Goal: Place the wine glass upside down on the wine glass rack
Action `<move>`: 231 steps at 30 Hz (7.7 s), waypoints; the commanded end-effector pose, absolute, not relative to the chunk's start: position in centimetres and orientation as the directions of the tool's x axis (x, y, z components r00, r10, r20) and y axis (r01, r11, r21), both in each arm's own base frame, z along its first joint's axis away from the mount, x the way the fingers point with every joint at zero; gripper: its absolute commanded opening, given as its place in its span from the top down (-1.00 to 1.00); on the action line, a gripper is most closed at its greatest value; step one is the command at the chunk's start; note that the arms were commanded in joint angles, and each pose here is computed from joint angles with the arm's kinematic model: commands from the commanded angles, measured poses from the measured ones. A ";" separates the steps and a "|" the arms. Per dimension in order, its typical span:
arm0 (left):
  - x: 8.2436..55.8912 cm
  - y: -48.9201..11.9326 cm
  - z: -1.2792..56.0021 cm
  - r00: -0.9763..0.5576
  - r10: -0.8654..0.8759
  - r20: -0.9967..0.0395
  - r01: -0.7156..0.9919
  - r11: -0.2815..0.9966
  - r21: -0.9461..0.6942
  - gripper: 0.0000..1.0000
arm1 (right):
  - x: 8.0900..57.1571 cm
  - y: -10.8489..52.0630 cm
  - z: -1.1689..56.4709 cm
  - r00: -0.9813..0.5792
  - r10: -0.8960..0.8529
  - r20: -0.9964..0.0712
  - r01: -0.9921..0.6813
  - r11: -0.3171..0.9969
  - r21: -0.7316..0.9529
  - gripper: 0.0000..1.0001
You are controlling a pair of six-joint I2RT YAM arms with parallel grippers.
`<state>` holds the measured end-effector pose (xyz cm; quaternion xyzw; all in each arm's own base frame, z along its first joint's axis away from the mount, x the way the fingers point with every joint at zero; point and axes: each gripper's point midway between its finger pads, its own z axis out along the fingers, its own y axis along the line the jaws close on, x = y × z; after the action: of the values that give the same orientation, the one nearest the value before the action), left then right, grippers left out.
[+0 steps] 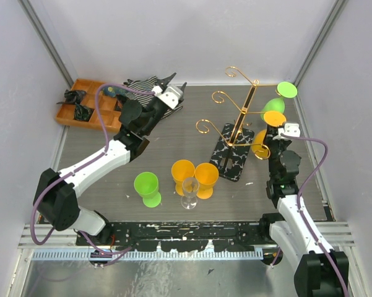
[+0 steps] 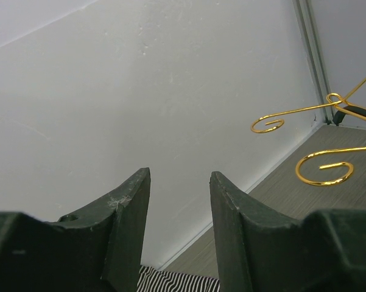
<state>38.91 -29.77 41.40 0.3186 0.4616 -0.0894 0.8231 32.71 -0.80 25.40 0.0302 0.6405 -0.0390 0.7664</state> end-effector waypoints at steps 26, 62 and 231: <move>37.6 -28.0 42.4 0.583 0.139 -0.800 0.404 0.805 0.434 -0.04 | 29.3 -2.7 28.1 0.002 -0.061 -0.998 0.186 0.981 -0.060 -0.23; 36.6 -22.4 40.1 0.273 0.199 -0.941 0.353 0.889 0.290 -0.14 | 28.7 0.6 45.5 0.045 0.072 -0.996 0.024 0.997 0.073 -0.59; 37.2 -20.8 48.5 -0.323 -0.876 -0.357 0.240 0.289 -0.927 1.00 | 24.5 29.9 47.2 0.281 -0.086 -0.956 -0.580 0.779 -0.240 -0.24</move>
<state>36.58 -21.04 43.03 -0.3557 0.6354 -0.5291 0.4356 25.60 32.80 43.01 -0.3247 0.5869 0.1576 0.7248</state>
